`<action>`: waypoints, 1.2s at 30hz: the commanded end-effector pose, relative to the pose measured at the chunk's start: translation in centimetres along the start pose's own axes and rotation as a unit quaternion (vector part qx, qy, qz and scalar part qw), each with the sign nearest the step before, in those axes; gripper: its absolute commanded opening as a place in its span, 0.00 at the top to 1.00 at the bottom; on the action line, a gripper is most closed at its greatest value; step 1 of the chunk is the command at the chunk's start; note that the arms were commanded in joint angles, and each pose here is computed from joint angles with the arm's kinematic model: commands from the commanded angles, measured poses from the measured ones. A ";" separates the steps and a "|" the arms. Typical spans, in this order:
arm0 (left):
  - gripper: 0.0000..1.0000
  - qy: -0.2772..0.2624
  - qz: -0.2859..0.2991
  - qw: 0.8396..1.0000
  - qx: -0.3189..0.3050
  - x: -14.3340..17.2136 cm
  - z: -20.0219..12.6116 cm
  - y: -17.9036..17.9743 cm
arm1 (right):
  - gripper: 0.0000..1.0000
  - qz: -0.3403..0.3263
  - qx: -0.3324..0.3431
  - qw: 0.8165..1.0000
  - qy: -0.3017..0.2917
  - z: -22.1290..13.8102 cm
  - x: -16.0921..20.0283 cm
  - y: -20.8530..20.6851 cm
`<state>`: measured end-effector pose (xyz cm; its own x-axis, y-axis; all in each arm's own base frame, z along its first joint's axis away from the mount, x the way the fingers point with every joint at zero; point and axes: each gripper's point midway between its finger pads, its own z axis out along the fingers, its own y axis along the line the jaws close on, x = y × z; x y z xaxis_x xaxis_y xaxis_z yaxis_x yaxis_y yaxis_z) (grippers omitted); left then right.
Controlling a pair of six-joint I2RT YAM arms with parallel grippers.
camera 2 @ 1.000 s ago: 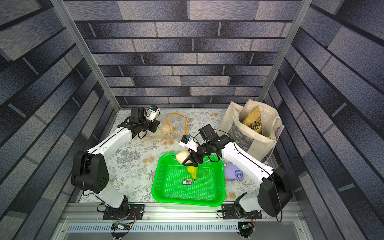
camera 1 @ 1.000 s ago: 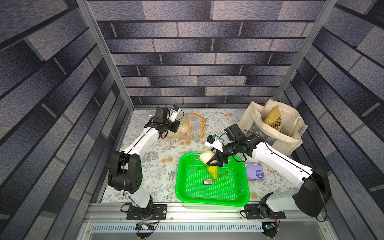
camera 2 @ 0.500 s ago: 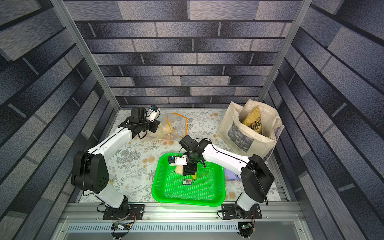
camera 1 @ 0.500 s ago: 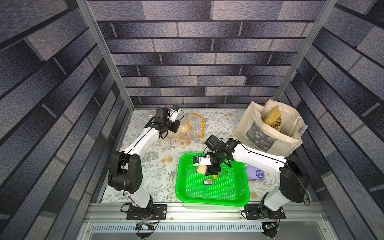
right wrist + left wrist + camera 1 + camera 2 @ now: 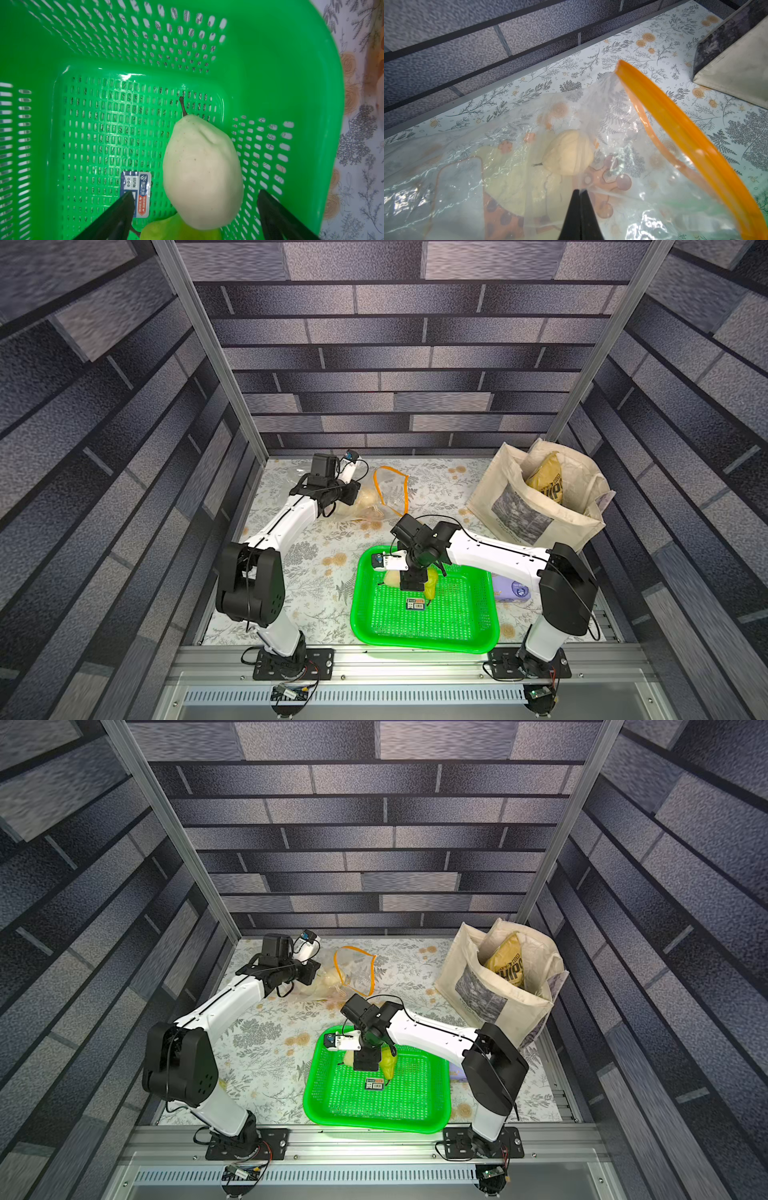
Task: Open the zip-top bag and take out the pear
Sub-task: Place the pear in the basket, then pick up the pear from the zipper food storage bag.
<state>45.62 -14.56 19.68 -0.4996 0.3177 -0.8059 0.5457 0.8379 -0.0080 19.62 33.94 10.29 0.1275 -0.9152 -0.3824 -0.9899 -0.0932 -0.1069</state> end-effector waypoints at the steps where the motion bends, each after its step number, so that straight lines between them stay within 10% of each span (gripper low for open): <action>1: 1.00 -0.014 0.002 1.000 -0.007 -0.8 -1.1 -0.2 | 0.05 0.045 -0.006 0.995 -0.086 -3.1 -2.3 -0.5; 10: 1.00 -0.013 0.008 1.000 -0.001 -0.8 -0.9 -0.7 | 0.19 0.369 -0.053 0.896 -0.240 -9.4 -1.4 -9.5; 16: 1.00 -0.017 0.018 1.000 0.004 -1.0 -1.1 -1.3 | 0.26 0.609 -0.083 0.742 -0.270 -8.9 2.2 -17.3; 18: 1.00 -0.019 0.019 1.000 0.007 -1.1 -1.1 -1.4 | 0.24 0.644 -0.072 0.715 -0.263 -8.4 2.6 -19.1; 28: 1.00 -0.049 0.059 0.996 0.042 -2.1 -2.2 -4.0 | 0.16 0.732 -0.070 0.631 -0.246 -3.8 2.7 -25.5; 36: 1.00 -0.060 0.062 0.995 0.050 -3.0 -3.0 -4.7 | 0.14 0.758 -0.098 0.600 -0.236 0.0 1.2 -26.1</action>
<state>43.11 -17.67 22.21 -0.3955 0.3542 -0.8474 0.6397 0.7683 0.0225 45.47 33.43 12.17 -0.9719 0.1835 -0.1473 0.0055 0.6434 0.7655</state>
